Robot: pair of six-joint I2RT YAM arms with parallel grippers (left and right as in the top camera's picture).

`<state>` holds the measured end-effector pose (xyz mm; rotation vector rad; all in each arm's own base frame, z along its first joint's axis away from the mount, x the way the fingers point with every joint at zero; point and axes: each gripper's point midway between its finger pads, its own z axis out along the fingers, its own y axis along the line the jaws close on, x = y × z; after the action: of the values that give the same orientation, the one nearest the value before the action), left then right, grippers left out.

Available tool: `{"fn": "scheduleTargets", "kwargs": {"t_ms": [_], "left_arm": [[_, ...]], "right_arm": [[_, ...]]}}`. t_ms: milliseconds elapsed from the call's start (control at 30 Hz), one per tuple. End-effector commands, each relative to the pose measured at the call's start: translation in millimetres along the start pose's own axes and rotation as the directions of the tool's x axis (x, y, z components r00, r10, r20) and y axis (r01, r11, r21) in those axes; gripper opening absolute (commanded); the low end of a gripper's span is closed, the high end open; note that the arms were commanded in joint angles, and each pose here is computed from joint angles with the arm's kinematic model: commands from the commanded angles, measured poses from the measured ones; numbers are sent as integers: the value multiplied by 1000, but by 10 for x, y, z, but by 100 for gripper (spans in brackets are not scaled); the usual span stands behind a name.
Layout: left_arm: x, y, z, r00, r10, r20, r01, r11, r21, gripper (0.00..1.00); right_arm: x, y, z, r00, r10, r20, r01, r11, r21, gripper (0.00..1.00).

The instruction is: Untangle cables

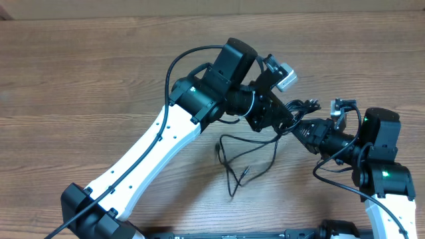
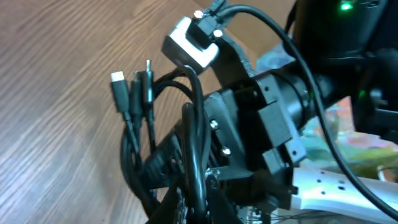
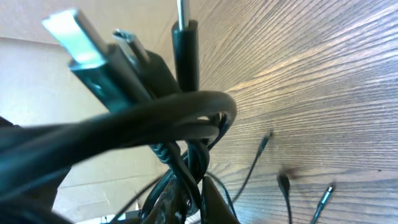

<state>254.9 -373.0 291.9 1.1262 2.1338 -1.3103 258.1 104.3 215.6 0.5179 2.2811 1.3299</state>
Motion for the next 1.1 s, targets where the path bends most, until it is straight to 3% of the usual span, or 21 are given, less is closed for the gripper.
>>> {"fn": "scheduleTargets", "kwargs": {"t_ms": [0, 200, 300, 400, 533, 667, 767, 967, 1067], "left_arm": [[-46, -339, -40, 1000, -1, 4, 0, 990, 142, 4], [-104, -314, -37, 1000, 5, 25, -8, 992, 126, 4], [-188, -74, -33, 992, -112, 63, 113, 994, -5, 4], [-315, 163, -64, 951, -265, 156, 284, 952, -115, 4], [-516, 160, -116, 934, -275, 229, 300, 950, -83, 4], [-719, -51, -151, 942, -205, 265, 207, 978, 22, 4], [-732, -56, -155, 942, -200, 269, 201, 979, 24, 4], [-776, 3, -245, 935, -212, 285, 211, 977, 34, 4], [-825, -23, -371, 935, -210, 285, 189, 977, 100, 4]], "right_arm": [[-73, -41, -14, 999, -20, 39, 19, 999, 36, 4], [-41, -3, -12, 998, -67, 20, 67, 998, 15, 4], [2, 50, -12, 980, -199, -2, 199, 980, -17, 4], [71, 115, -16, 941, -337, -23, 335, 940, -67, 4], [93, 113, -17, 926, -375, -28, 373, 925, -73, 4], [19, -130, -17, 943, -333, -15, 333, 941, 67, 4], [9, -214, -24, 949, -316, -15, 316, 942, 112, 4], [-4, -256, -30, 951, -310, -11, 309, 941, 135, 18], [-23, -326, -42, 954, -299, -5, 295, 939, 176, 47]]}}
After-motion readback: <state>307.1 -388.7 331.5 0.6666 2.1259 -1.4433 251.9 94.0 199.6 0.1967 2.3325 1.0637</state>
